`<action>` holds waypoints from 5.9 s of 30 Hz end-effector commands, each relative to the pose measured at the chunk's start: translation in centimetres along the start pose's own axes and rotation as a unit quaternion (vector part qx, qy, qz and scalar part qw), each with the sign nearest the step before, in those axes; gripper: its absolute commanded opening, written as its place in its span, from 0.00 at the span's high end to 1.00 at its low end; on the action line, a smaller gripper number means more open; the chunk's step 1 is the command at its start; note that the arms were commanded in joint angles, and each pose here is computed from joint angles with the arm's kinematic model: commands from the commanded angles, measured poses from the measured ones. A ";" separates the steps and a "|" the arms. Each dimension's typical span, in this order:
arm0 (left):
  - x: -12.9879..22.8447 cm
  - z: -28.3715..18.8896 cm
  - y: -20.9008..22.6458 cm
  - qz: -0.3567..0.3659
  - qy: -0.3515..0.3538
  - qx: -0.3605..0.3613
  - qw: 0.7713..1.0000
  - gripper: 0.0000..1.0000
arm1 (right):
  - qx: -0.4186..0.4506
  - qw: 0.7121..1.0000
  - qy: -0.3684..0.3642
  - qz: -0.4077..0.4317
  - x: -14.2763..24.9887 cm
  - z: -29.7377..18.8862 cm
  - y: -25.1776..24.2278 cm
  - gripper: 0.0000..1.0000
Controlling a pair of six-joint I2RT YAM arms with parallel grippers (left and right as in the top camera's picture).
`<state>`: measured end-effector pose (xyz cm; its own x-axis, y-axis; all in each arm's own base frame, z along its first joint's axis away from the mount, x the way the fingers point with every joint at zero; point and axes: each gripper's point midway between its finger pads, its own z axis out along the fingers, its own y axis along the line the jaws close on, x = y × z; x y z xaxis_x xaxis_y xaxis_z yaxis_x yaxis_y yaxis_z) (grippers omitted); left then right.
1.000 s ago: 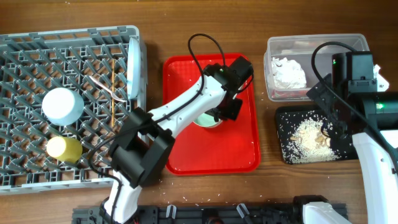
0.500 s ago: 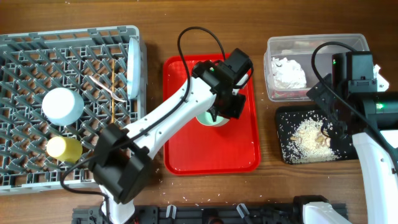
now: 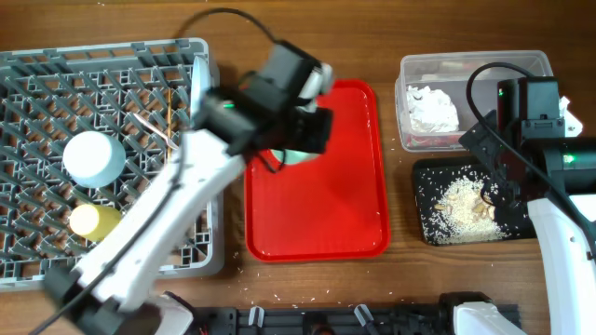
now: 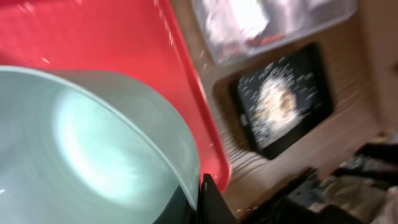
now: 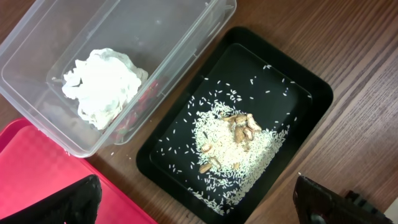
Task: Sort waste into correct bins and load items into the dishwasher rack
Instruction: 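Carry the green bowl to the dish rack and place it, then release the bowl and move the left gripper within the rack, then withdraw the left gripper from the rack toward the front edge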
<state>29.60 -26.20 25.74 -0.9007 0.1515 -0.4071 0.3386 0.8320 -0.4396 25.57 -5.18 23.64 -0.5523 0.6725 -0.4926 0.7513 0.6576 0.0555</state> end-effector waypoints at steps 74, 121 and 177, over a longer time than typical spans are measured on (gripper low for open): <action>4.4 -13.7 48.8 -0.623 -0.205 0.106 0.747 0.02 | -0.005 1.000 -0.004 0.008 -0.2 -0.3 0.0 0.00; 0.8 -9.2 49.0 -0.573 -0.181 -0.218 0.769 0.96 | -0.005 1.000 -0.004 0.008 -0.2 -0.3 0.0 0.00; 15.2 -21.7 6.9 -0.239 -0.251 -0.029 0.938 0.00 | -0.005 1.000 -0.004 0.008 -0.2 -0.3 0.0 0.00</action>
<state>12.42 -6.62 34.09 -0.6983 -0.5023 -0.5100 -0.0943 0.7708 -0.6301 25.57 -5.18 23.64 -0.5520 0.6728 -0.4926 0.7515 0.6574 0.0556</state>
